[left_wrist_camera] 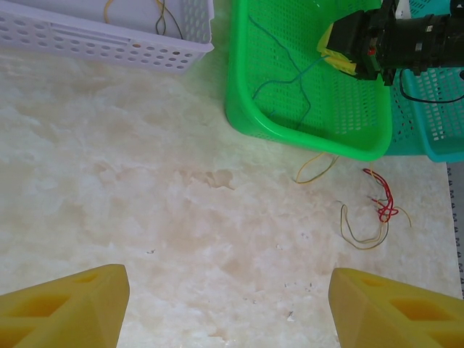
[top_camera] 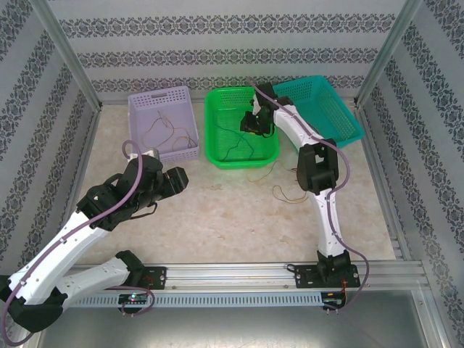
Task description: Untangle the cables
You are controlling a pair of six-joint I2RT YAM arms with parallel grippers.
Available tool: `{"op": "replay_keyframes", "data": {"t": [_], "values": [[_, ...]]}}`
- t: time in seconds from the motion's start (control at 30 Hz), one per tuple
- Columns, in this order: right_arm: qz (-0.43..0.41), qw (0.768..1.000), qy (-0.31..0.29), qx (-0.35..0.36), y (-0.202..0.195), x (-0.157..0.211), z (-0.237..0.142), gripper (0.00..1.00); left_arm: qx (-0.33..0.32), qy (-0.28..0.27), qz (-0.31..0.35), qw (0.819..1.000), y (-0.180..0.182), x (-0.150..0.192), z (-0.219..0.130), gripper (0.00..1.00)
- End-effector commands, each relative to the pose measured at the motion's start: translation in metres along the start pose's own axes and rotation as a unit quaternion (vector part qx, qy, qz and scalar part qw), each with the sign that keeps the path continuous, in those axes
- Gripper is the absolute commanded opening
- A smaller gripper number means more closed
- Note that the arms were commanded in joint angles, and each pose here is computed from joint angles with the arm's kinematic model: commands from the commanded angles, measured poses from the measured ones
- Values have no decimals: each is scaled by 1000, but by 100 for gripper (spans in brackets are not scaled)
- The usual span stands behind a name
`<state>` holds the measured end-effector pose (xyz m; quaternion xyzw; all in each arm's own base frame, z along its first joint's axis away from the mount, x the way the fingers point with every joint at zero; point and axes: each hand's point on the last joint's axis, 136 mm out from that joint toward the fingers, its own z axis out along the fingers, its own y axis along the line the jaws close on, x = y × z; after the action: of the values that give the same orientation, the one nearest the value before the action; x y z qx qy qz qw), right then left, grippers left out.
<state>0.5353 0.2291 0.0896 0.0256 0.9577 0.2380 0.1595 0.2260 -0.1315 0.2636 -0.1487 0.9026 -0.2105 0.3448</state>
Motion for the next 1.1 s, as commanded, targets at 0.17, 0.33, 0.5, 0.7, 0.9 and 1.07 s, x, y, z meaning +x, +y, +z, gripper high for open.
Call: {"op": "replay_keyframes", "data": {"t": [0.17, 0.33, 0.5, 0.7, 0.9, 1.07], "values": [[-12, 999, -50, 8, 24, -16, -68, 47, 15, -4, 0, 1000, -11, -7, 3, 74], [-23, 991, -124, 32, 32, -22, -141, 48, 20, 22, 2, 1000, -21, 0, 21, 74], [12, 979, -179, 94, -7, 18, -190, 47, 26, 63, 13, 998, -33, 13, 49, 74], [125, 965, -170, 154, -104, 131, -197, 46, 38, 132, 19, 990, -43, 42, 94, 68], [125, 965, -121, 194, -168, 197, -174, 53, 60, 175, 19, 983, -57, 62, 126, 63], [97, 971, -65, 207, -183, 196, -147, 52, 70, 192, 31, 978, -73, 64, 140, 62]]}}
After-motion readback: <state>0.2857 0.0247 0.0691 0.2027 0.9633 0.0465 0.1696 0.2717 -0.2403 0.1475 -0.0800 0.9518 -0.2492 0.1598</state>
